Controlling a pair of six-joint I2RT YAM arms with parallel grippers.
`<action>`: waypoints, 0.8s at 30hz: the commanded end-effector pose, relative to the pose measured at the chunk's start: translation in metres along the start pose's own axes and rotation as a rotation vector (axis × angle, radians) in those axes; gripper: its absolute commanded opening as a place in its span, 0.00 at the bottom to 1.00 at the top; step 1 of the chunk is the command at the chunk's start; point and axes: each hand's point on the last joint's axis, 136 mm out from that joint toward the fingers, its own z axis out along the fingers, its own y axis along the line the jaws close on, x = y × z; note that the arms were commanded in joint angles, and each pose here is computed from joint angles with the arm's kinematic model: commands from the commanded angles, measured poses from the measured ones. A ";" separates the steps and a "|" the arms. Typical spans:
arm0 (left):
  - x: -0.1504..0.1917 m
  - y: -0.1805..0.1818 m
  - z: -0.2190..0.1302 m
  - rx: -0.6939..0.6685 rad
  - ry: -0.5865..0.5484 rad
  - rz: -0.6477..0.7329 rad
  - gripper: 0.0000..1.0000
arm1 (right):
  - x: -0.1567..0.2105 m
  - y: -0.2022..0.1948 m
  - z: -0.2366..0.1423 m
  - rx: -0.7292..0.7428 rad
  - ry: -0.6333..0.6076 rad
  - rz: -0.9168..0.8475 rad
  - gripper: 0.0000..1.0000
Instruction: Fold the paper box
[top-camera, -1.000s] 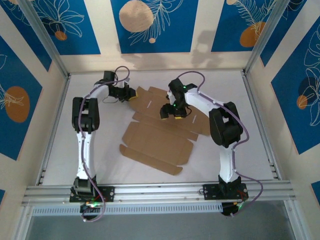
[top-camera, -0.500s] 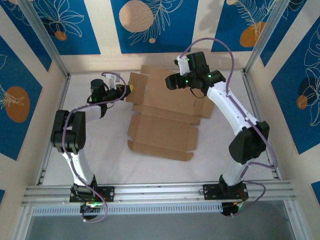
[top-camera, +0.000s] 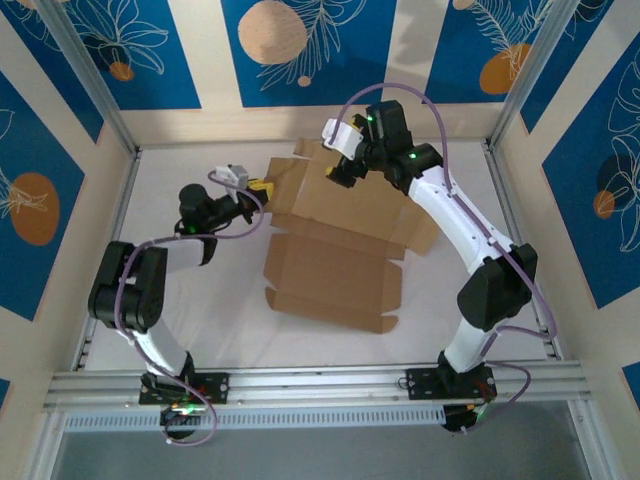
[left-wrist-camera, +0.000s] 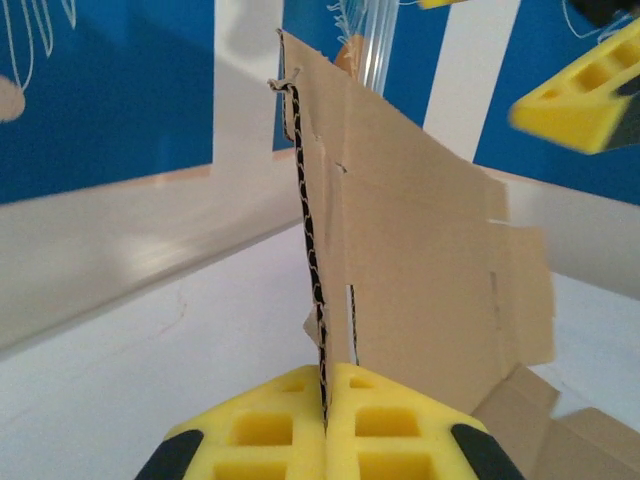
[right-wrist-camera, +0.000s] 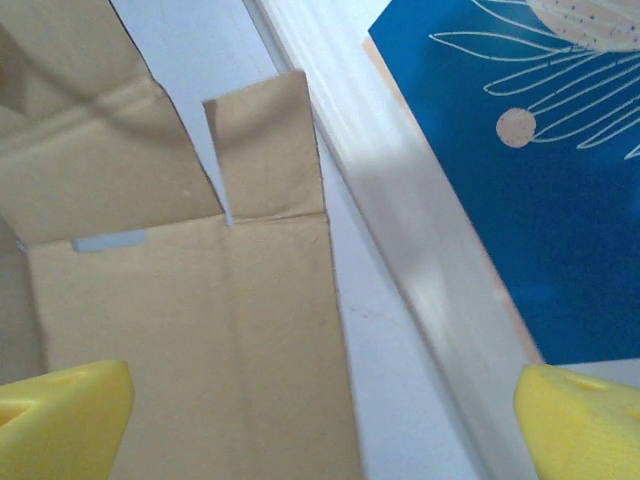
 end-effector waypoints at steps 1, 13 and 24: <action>-0.020 -0.005 -0.005 -0.016 -0.043 0.143 0.00 | 0.019 -0.007 0.012 0.026 0.043 -0.171 0.98; -0.022 0.002 -0.012 -0.097 -0.061 0.161 0.00 | 0.039 0.010 0.029 -0.007 0.084 -0.196 0.55; -0.029 0.002 -0.018 -0.131 -0.076 0.171 0.00 | 0.026 0.045 0.005 -0.143 -0.015 -0.183 0.43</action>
